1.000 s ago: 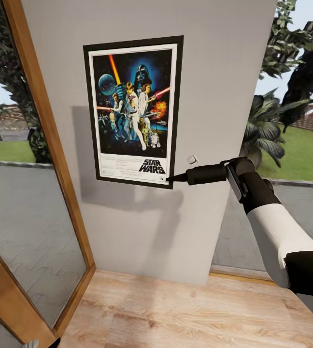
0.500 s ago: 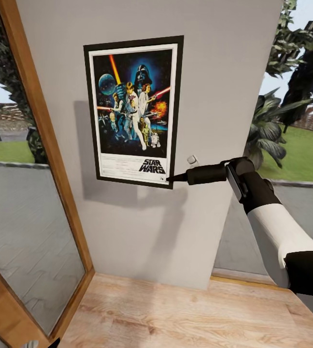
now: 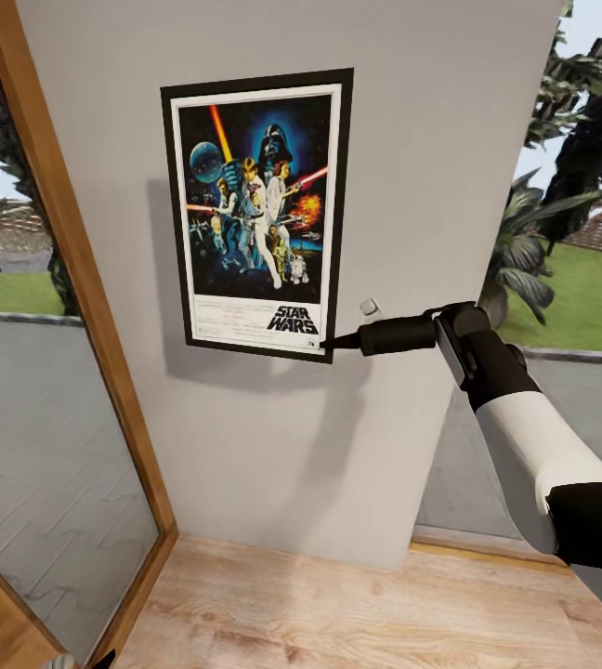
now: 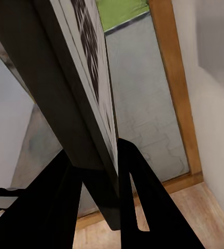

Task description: Pick up the poster from the kitchen countertop and hang it on one of the wall nails in the kitchen.

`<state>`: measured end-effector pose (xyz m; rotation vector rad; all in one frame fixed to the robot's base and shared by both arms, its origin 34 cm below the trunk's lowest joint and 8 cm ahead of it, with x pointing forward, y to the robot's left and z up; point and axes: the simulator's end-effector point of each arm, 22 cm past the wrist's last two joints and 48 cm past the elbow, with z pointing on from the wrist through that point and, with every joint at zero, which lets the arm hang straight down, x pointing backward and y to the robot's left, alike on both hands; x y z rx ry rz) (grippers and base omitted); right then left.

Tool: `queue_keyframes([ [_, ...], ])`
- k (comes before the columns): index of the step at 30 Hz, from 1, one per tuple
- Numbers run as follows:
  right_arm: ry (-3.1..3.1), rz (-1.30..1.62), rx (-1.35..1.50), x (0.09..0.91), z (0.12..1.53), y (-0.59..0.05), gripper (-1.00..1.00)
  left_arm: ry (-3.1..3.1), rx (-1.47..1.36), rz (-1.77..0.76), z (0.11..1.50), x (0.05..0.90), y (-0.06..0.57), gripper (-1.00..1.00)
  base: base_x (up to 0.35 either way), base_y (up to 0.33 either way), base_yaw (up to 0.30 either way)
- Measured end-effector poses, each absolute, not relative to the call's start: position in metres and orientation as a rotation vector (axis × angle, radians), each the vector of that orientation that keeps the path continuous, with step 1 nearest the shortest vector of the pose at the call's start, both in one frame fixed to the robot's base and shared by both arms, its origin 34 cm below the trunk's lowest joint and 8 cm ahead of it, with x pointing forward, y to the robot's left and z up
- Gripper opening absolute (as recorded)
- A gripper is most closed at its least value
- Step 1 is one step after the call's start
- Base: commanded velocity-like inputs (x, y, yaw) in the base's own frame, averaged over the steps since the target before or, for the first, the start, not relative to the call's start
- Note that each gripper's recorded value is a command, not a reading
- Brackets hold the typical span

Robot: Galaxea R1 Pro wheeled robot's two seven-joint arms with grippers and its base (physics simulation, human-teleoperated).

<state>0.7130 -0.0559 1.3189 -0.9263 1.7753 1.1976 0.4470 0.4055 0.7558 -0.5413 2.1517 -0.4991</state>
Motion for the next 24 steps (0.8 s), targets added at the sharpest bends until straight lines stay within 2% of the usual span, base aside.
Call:
queue_keyframes([
  [17,1.773,1.198,-0.926,0.7131,1.3194,-0.0560,-1.00,2.152,-0.541,-0.499,0.7558,0.4470,0.4055,1.00,0.004,0.000,0.000],
  [24,1.772,1.198,-0.926,0.7128,1.3197,-0.0560,-1.00,2.151,-0.541,-0.500,0.7561,0.4469,0.4053,1.00,0.192,0.000,0.000],
])
